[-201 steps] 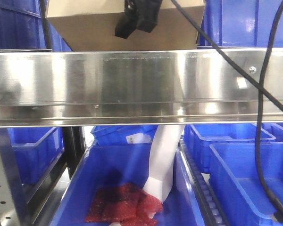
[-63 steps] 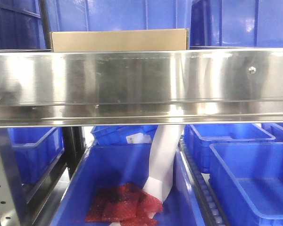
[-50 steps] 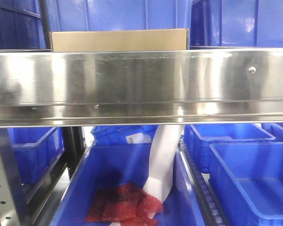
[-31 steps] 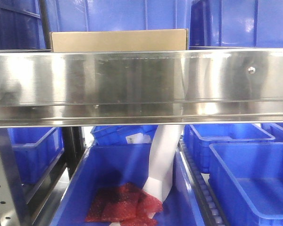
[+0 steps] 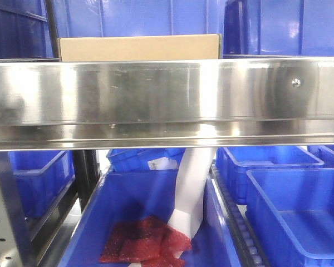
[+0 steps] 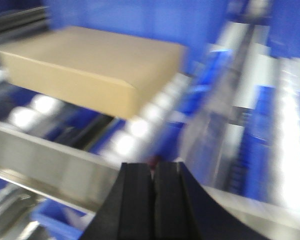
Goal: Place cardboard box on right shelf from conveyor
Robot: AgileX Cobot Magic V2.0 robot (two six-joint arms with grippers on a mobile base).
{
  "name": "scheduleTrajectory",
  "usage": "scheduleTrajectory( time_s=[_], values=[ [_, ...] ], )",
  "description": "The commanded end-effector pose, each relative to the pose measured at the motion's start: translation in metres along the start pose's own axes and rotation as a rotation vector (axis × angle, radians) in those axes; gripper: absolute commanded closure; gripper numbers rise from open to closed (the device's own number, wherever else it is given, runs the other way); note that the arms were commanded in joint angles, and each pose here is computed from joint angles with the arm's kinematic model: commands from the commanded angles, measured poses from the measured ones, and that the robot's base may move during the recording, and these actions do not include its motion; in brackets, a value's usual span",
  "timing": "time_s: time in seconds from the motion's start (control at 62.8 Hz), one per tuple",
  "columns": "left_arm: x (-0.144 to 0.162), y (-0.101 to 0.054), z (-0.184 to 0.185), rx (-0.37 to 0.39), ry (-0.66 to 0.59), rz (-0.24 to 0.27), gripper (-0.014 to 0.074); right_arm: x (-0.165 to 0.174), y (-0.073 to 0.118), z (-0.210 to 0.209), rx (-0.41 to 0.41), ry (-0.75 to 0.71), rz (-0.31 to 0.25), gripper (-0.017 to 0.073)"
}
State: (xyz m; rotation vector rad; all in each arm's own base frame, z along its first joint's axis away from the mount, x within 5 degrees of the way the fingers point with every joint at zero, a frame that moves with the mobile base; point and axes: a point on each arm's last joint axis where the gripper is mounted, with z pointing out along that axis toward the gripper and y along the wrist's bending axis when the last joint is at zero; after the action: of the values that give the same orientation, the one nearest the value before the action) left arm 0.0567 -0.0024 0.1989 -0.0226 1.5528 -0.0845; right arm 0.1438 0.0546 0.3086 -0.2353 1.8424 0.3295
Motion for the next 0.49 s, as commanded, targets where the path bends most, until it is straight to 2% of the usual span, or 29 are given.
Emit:
scheduleTrajectory(
  time_s=[0.0,0.207,0.478],
  values=[
    [-0.010,0.000,-0.001,0.000,-0.106,-0.012,0.0713,0.003,-0.012,-0.025,0.069,-0.172,0.011,0.0525],
    [-0.010,0.000,-0.001,0.000,-0.106,-0.012,0.0713,0.051,-0.029,-0.062,0.253,-0.277,0.046,0.0525],
    [-0.010,0.000,-0.001,0.000,-0.106,-0.012,0.0713,0.089,-0.034,-0.081,0.401,-0.390,0.047,0.0525]
  ],
)
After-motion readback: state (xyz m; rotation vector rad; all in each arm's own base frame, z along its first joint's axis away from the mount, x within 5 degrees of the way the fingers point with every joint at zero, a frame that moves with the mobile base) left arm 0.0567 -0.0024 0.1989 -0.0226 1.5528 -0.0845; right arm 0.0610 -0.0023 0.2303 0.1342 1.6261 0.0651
